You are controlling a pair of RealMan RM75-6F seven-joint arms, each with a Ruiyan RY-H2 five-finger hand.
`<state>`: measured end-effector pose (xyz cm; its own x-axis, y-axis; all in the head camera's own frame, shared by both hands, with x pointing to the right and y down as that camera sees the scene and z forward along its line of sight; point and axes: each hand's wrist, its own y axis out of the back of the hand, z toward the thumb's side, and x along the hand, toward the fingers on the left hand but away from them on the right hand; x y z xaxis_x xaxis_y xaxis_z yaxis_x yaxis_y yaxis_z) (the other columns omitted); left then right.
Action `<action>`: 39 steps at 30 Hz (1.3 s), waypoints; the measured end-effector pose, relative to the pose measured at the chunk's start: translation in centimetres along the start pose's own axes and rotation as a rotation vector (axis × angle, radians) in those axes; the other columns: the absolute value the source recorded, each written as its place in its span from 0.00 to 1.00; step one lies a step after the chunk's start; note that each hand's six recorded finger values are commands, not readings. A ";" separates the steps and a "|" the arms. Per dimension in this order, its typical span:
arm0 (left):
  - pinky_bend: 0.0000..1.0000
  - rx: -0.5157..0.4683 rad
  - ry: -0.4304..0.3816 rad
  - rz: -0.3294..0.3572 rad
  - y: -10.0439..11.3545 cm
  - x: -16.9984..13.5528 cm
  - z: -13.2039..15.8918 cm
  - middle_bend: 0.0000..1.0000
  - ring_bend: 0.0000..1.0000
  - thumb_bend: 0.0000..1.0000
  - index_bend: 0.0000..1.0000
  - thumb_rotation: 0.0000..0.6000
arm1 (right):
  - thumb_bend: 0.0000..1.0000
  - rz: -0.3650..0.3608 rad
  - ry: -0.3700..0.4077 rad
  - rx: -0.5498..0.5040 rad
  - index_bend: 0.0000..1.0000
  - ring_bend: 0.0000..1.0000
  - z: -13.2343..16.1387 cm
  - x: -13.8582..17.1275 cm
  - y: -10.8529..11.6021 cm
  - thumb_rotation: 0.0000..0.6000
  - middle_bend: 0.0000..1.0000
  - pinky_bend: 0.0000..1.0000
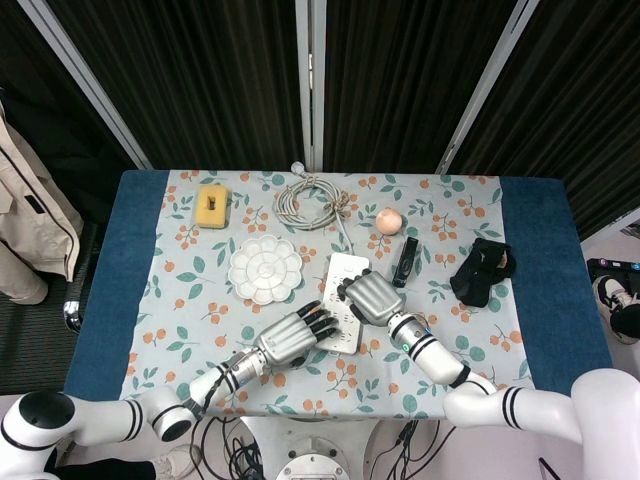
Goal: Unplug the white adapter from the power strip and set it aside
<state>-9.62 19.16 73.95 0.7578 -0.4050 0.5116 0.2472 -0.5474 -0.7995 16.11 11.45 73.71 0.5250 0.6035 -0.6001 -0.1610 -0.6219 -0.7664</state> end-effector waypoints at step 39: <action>0.09 0.007 0.028 0.149 5.1 -2.6 -1.1 0.13 0.07 0.21 0.14 1.00 | 0.58 0.072 -0.093 -0.210 0.77 0.47 -5.5 7.6 0.9 1.00 0.65 0.32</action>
<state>-10.98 16.61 68.95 0.7691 -0.5017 0.3959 0.1375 -0.4750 -0.8692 24.58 12.75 69.70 0.4379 0.5908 -0.6776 -0.0134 -0.7494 -0.6620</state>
